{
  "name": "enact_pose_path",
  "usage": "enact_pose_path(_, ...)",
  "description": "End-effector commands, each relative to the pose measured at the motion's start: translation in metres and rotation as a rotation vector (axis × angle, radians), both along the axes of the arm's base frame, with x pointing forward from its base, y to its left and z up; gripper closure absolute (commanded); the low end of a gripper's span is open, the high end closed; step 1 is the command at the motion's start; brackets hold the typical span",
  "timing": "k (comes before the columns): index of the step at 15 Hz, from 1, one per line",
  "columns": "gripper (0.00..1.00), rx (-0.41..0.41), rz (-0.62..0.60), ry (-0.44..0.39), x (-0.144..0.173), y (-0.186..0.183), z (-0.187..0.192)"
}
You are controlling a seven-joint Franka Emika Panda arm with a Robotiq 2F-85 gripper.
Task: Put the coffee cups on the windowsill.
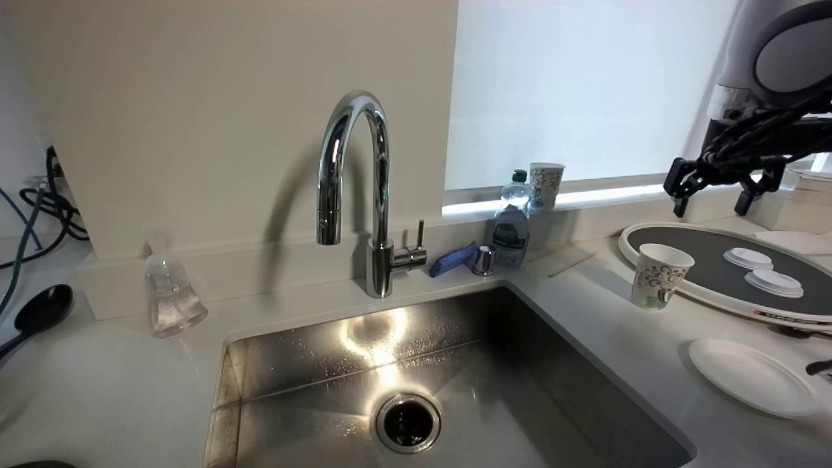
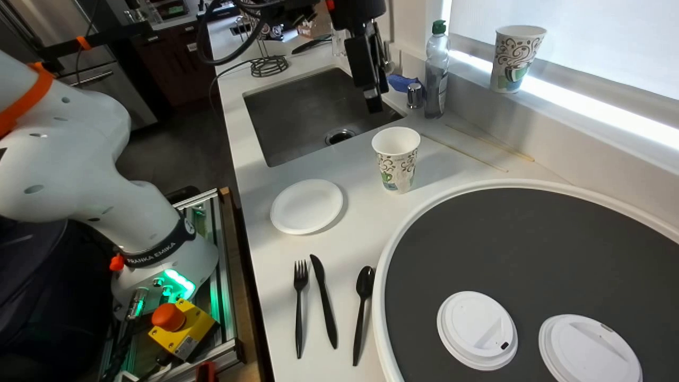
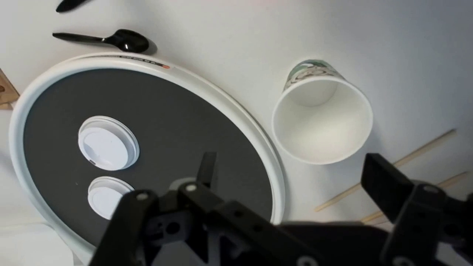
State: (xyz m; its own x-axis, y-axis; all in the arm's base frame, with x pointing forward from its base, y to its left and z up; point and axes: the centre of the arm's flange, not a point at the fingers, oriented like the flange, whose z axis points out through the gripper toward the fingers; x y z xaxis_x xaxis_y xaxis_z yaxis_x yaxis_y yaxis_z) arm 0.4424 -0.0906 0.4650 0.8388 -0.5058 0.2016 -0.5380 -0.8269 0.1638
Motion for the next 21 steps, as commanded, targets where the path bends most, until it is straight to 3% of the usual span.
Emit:
enact_pose_path(1, 0.0, 0.011, -0.064, -0.01, -0.01, -0.008, -0.023)
enact_pose_path(16, 0.01, 0.06, -0.282, -0.17, -0.021, -0.012, -0.084)
enact_pose_path(20, 0.14, 0.07, -0.322, -0.182, -0.023, -0.015, -0.092)
enact_pose_path(21, 0.27, 0.073, -0.329, -0.18, -0.024, -0.016, -0.094)
